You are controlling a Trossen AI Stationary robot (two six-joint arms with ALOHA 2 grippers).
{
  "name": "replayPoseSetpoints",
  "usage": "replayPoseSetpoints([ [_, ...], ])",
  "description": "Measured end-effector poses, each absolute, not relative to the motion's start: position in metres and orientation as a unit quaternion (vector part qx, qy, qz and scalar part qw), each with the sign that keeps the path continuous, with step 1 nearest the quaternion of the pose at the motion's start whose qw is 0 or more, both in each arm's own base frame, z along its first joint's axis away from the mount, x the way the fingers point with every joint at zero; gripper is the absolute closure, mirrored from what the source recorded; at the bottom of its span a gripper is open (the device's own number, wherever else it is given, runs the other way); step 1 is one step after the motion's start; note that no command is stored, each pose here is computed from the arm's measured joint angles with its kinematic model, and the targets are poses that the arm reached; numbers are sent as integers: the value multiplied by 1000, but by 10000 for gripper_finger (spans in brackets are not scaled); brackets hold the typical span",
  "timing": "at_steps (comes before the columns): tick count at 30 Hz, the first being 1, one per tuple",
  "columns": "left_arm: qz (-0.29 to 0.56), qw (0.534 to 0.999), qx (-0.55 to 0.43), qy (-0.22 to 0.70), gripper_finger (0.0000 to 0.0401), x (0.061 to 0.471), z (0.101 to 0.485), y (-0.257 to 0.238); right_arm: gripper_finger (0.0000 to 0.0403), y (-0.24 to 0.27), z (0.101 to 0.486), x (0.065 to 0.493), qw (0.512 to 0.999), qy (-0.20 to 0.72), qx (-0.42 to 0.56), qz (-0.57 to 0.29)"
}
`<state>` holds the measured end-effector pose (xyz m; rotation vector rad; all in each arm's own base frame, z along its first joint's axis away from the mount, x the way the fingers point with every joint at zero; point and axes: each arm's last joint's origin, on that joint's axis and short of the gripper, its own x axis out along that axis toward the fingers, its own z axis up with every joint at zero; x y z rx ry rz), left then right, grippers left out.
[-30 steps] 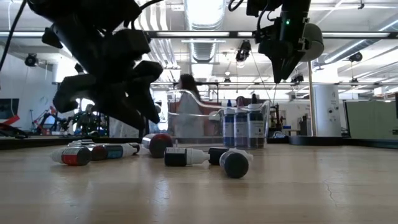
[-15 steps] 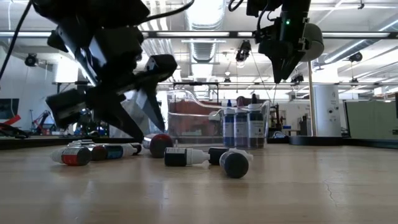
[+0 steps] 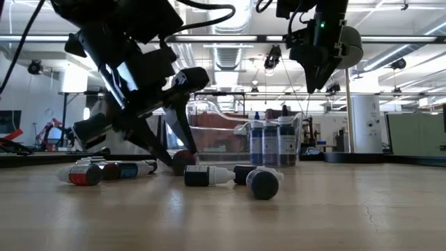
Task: Pick & Place food coloring
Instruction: Put the big pink food coloring bottle into the transparent bin
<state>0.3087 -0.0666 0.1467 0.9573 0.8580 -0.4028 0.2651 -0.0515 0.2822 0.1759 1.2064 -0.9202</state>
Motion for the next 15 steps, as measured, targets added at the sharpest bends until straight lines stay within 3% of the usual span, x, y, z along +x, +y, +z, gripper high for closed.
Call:
replayPoseSetpoints([
  [15, -100, 805, 320, 490, 270, 288, 154, -59, 174, -52, 283, 267, 727, 536, 73, -423],
])
